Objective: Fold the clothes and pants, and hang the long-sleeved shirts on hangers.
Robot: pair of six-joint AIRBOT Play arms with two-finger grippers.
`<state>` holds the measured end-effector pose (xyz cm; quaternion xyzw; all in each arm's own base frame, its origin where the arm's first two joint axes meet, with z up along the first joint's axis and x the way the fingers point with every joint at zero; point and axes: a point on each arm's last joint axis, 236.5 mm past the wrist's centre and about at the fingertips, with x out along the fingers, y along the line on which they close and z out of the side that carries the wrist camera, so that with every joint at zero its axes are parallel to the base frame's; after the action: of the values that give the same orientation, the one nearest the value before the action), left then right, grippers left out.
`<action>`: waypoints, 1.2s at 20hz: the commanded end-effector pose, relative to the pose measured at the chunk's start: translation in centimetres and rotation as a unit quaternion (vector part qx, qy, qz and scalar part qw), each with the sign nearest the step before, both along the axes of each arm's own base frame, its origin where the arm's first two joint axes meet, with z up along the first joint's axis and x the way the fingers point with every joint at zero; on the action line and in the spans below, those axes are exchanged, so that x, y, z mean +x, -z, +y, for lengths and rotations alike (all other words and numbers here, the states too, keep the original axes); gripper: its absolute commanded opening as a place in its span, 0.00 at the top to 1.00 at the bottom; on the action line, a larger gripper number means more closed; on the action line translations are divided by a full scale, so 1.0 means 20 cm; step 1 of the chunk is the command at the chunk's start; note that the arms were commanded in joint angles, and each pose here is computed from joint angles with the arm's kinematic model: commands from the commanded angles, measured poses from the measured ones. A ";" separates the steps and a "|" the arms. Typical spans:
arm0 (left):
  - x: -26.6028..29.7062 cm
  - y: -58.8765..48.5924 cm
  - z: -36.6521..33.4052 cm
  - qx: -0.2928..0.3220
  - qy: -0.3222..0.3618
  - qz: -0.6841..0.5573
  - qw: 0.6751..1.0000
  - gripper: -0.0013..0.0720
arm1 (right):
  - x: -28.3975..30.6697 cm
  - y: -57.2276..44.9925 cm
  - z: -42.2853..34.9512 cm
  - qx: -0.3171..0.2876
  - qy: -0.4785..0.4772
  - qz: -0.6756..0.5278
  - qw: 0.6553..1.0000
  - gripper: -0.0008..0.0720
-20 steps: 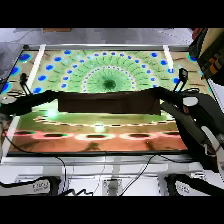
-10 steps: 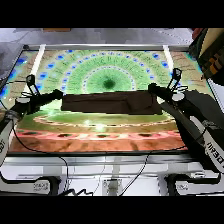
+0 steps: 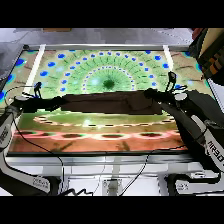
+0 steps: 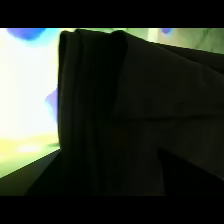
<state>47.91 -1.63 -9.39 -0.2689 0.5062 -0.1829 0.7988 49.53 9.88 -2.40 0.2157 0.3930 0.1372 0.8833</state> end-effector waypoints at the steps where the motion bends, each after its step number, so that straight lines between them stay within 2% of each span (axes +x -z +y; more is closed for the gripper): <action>1: -0.01 0.09 -0.19 -0.002 0.052 0.021 0.998 0.21 | -0.14 0.02 0.22 0.024 -0.074 0.036 0.996 0.17; 2: 0.00 0.10 -0.25 0.006 0.059 0.015 0.998 0.44 | -0.15 0.02 0.27 0.023 -0.084 0.035 0.996 0.17; 3: 0.01 0.09 -0.30 0.010 0.068 0.010 0.998 0.75 | -0.16 0.01 0.31 0.022 -0.094 0.033 0.995 0.17; 4: 0.02 0.07 -0.34 0.014 0.084 -0.002 0.996 0.96 | -0.17 0.00 0.36 0.020 -0.106 0.028 0.994 0.17; 5: 0.03 0.01 -0.36 0.018 0.094 -0.015 0.995 0.97 | -0.16 -0.03 0.40 0.019 -0.116 0.022 0.993 0.17; 6: 0.04 -0.06 -0.36 0.026 0.100 -0.030 0.994 0.97 | -0.16 -0.06 0.44 0.014 -0.126 0.012 0.992 0.21; 8: 0.02 -0.27 -0.32 0.054 0.118 -0.066 0.989 0.97 | -0.13 -0.16 0.53 0.010 -0.144 -0.011 0.989 0.46; 9: -0.03 -0.39 -0.31 0.066 0.136 -0.077 0.986 0.97 | -0.12 -0.20 0.57 0.014 -0.147 -0.020 0.989 0.66; 10: -0.10 -0.51 -0.30 0.077 0.158 -0.084 0.981 0.97 | -0.11 -0.24 0.62 0.020 -0.147 -0.025 0.989 0.98; 13: -0.33 -0.85 -0.28 0.099 0.188 -0.101 0.972 0.97 | -0.11 -0.28 0.80 0.036 -0.144 -0.034 0.988 0.97; 17: -0.50 -1.25 -0.34 0.122 0.181 -0.181 0.959 0.97 | -0.26 -0.18 1.23 0.061 -0.190 0.001 0.980 0.98; 22: -0.58 -1.42 -0.36 0.136 0.178 -0.224 0.949 0.97 | -0.75 0.04 1.96 0.101 -0.295 0.110 0.944 0.97; 24: -0.56 -1.39 -0.36 0.133 0.179 -0.215 0.951 0.97 | -0.87 -0.02 2.14 0.104 -0.329 0.089 0.934 0.97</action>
<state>37.16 -8.64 17.87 -0.0227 0.3847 -0.3067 0.8703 36.95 46.93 -1.78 0.1813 0.4847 0.4048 0.7539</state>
